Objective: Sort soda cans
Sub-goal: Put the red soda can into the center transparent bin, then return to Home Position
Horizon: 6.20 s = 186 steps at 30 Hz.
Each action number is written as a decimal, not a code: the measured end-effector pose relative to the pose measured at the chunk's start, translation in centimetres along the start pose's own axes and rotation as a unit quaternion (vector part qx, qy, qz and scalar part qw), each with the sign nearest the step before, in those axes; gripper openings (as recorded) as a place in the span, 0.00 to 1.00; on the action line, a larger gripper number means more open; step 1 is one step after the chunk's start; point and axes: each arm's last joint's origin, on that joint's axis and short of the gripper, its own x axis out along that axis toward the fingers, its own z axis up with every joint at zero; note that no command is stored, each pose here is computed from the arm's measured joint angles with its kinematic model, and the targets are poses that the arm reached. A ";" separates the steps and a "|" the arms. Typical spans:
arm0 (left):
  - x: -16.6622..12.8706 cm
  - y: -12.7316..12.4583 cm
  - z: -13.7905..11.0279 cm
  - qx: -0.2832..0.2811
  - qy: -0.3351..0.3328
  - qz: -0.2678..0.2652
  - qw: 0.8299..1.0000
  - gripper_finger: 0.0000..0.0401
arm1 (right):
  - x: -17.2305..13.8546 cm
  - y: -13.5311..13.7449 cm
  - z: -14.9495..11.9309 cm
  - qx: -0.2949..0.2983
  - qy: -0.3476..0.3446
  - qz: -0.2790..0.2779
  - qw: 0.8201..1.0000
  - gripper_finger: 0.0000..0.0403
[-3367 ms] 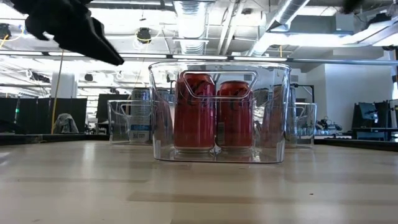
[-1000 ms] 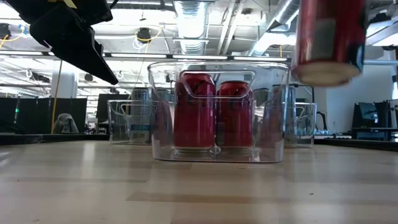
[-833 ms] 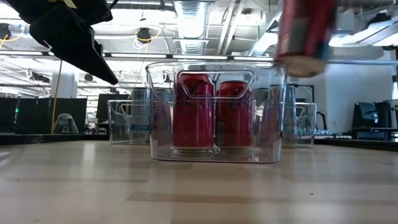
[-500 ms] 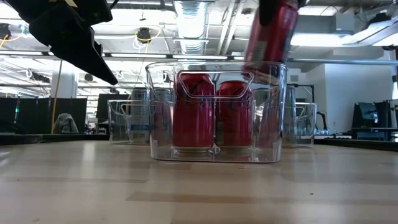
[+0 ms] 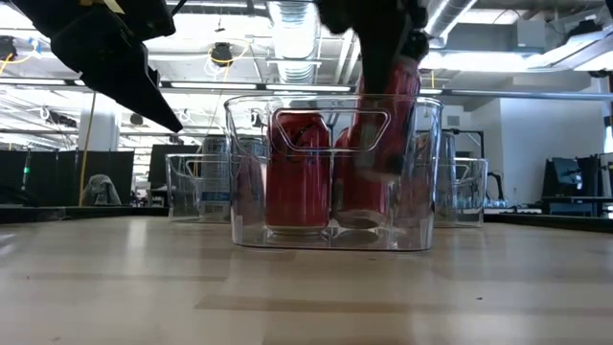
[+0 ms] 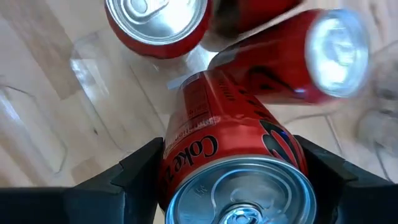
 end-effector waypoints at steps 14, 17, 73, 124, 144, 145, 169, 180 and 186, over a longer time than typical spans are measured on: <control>0.0 0.0 0.0 -0.004 0.001 0.000 1.000 0.58 | 4.0 0.2 2.0 -0.043 0.031 0.010 0.999 0.73; 0.0 0.0 0.0 -0.003 0.002 0.000 1.000 0.58 | 3.9 -0.2 2.3 -0.044 0.026 0.012 0.999 0.73; -0.1 -0.4 0.5 -0.007 -0.025 -0.015 1.000 0.58 | 5.2 -1.0 2.0 -0.090 0.057 0.005 0.994 0.76; -4.0 2.1 5.4 0.037 -0.227 -0.122 0.966 0.44 | -7.5 -5.0 -13.0 0.038 -0.410 -0.129 0.902 0.82; -5.1 5.5 1.1 -0.061 -0.301 -0.131 0.943 0.01 | -6.3 -7.8 -20.4 -0.031 -0.557 -0.004 0.830 0.01; -5.6 5.9 1.0 -0.061 -0.307 -0.131 0.941 0.01 | -6.2 -7.9 -20.8 -0.040 -0.567 0.009 0.823 0.01; -7.3 8.6 -3.2 -0.035 -0.320 -0.073 0.944 0.00 | 1.8 -16.1 -22.6 -0.065 -0.672 0.182 0.714 0.00; -6.9 9.8 -6.6 -0.058 -0.348 -0.073 0.933 0.00 | 2.5 -17.5 -24.5 -0.062 -0.644 0.210 0.734 0.00; -6.6 10.0 -7.7 -0.052 -0.315 -0.081 0.944 0.00 | 2.9 -17.5 -24.6 -0.064 -0.634 0.209 0.742 0.00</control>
